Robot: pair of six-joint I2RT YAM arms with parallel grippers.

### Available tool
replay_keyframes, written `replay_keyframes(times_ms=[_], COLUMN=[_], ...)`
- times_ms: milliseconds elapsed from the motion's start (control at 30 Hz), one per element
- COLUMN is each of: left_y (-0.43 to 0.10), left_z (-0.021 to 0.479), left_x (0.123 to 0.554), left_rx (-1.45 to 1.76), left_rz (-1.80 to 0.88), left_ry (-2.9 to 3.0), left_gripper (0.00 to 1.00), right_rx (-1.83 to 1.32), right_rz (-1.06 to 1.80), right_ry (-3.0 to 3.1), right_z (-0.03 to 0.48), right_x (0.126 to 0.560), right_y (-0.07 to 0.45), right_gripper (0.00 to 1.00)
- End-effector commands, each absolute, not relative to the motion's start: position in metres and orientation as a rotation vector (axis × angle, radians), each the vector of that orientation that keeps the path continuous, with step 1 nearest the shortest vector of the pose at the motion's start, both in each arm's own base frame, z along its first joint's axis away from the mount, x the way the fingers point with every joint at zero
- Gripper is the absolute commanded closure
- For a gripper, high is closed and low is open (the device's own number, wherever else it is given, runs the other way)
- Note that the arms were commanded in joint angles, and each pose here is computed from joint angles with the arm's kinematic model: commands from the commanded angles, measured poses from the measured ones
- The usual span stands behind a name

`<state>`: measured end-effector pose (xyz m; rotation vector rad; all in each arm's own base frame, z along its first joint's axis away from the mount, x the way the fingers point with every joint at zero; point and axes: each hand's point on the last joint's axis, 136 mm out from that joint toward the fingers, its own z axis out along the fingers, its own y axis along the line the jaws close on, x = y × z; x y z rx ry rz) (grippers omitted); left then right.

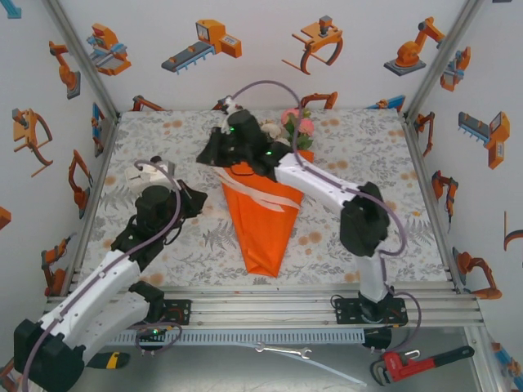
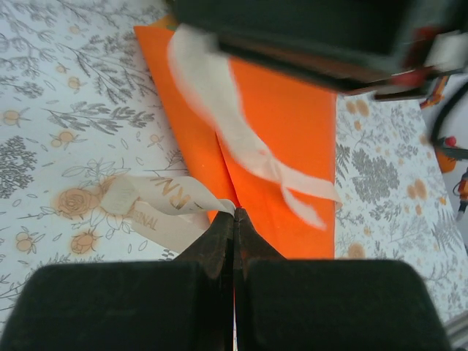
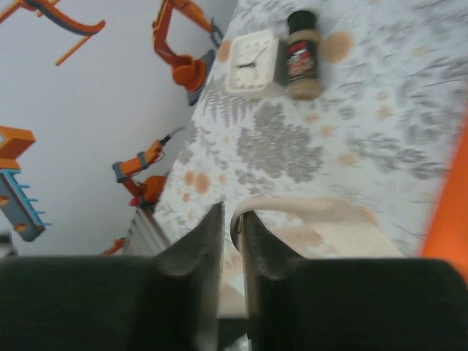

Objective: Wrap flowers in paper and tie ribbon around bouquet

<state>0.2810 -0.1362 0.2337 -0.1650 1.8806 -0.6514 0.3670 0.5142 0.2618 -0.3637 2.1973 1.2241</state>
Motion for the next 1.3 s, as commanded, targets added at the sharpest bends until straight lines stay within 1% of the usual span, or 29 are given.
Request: replay_keyframes(times_ms=[0,100,133,200,400,533,633,700,833,933,1000,1100,1133,1167,1200,1267], left_y=[-0.124,-0.131,-0.135,-0.144,-0.188,-0.225,-0.252,-0.275,-0.324,-0.36,-0.384,-0.414,-0.421,-0.426,-0.428,-0.425], left_z=[0.24,0.25,0.256,0.271,0.318,0.333,0.34,0.344,0.332,0.317,0.304,0.275,0.264,0.257,0.254,0.261], left_x=[0.275,0.271,0.27,0.267,0.256,0.252,0.249,0.25,0.27,0.295,0.311,0.332,0.335,0.338,0.338,0.337], left_rx=[-0.205,-0.133,-0.1,-0.015,0.25,0.416,0.524,0.612,0.751,0.787,0.814,0.869,0.894,0.908,0.912,0.894], left_rz=[-0.628,-0.642,-0.652,-0.672,-0.778,-0.783,-0.754,-0.721,-0.648,-0.621,-0.612,-0.591,-0.585,-0.576,-0.575,-0.583], left_ry=[1.836,1.833,1.826,1.801,1.72,1.692,1.668,1.657,1.676,1.677,1.656,1.689,1.708,1.72,1.72,1.702], left_gripper=[1.0,1.0,1.0,1.0,1.0,1.0,1.0,1.0,1.0,1.0,0.94,0.82,0.75,0.63,0.55,0.48], right_rx=[-0.499,-0.485,-0.482,-0.465,-0.373,-0.301,-0.249,-0.169,0.0,0.161,0.253,0.332,0.341,0.345,0.336,0.297], right_rz=[1.17,1.156,1.162,1.164,1.152,1.092,1.018,0.96,0.809,0.657,0.558,0.487,0.479,0.471,0.465,0.464], right_ry=[2.182,2.15,2.134,2.104,2.061,2.058,2.119,2.143,2.149,2.15,2.136,2.143,2.154,2.162,2.169,2.182], right_z=[0.296,0.313,0.319,0.334,0.349,0.344,0.327,0.315,0.298,0.28,0.268,0.25,0.243,0.239,0.235,0.231], right_x=[0.354,0.368,0.372,0.379,0.393,0.402,0.408,0.412,0.412,0.402,0.388,0.369,0.364,0.358,0.354,0.348], right_y=[0.517,0.497,0.49,0.472,0.418,0.383,0.355,0.325,0.256,0.199,0.165,0.133,0.128,0.124,0.122,0.122], right_gripper=[0.52,0.41,0.39,0.38,0.37,0.38,0.39,0.39,0.39,0.39,0.39,0.39,0.39,0.39,0.39,0.39])
